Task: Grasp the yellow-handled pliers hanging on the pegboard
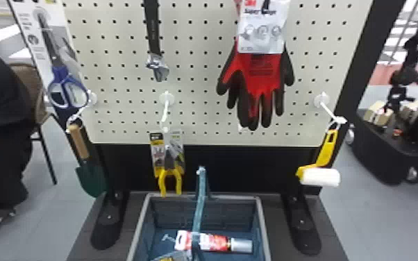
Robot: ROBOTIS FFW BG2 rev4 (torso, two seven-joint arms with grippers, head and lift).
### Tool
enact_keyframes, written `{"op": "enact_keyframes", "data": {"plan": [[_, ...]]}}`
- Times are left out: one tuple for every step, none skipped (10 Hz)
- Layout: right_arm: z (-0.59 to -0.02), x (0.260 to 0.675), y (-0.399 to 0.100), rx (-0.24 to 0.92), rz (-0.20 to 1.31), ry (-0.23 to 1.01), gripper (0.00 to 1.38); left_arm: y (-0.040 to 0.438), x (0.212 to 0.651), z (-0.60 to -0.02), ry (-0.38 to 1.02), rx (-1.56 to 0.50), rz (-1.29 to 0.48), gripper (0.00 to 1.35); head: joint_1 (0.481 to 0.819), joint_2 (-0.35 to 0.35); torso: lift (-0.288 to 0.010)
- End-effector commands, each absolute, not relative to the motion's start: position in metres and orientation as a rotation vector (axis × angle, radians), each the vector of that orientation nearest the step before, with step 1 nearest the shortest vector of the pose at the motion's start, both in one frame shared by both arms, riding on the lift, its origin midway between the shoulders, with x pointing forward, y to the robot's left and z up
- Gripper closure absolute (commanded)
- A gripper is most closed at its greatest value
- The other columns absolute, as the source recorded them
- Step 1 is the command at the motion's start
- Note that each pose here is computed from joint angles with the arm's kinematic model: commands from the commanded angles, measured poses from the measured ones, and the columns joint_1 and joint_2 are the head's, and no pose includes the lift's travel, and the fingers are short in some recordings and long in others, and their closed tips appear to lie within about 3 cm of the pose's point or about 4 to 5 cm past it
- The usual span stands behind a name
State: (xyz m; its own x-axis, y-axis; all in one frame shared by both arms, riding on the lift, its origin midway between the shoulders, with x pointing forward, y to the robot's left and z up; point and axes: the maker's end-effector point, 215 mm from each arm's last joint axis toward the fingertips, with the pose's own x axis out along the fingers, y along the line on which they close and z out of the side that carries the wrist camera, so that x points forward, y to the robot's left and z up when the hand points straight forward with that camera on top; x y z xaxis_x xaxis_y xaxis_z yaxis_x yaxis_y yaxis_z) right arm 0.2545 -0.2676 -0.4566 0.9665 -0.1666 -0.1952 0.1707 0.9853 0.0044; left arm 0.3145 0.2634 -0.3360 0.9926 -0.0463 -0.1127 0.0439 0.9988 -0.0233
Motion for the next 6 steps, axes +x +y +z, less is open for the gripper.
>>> {"op": "enact_keyframes", "data": {"plan": [[-0.4566,0.2545,-0.2676,0.021,-0.171,0.196,0.27,0.2644,0.3154,-0.3355,0.112,-0.018,-0.048,0.25,0.549,0.0,-0.1],[-0.4566,0.2531,-0.2678,0.022,-0.171,0.198,0.27,0.2637,0.3167,-0.3347,0.11,-0.015,-0.054,0.25,0.549,0.0,-0.1],[-0.4571,0.2521,-0.2676,0.021,-0.171,0.2,0.27,0.2647,0.3172,-0.3344,0.11,-0.011,-0.053,0.25,0.549,0.0,-0.1],[-0.4571,0.2521,-0.2676,0.021,-0.171,0.2,0.27,0.264,0.3165,-0.3351,0.112,-0.011,-0.056,0.25,0.549,0.0,-0.1],[-0.4583,0.2515,-0.2676,0.021,-0.171,0.202,0.27,0.264,0.3171,-0.3353,0.113,-0.012,-0.056,0.25,0.549,0.0,-0.1],[-0.4583,0.2514,-0.2677,0.023,-0.173,0.202,0.27,0.2641,0.3187,-0.3358,0.115,-0.01,-0.063,0.25,0.549,0.0,-0.1]]}}
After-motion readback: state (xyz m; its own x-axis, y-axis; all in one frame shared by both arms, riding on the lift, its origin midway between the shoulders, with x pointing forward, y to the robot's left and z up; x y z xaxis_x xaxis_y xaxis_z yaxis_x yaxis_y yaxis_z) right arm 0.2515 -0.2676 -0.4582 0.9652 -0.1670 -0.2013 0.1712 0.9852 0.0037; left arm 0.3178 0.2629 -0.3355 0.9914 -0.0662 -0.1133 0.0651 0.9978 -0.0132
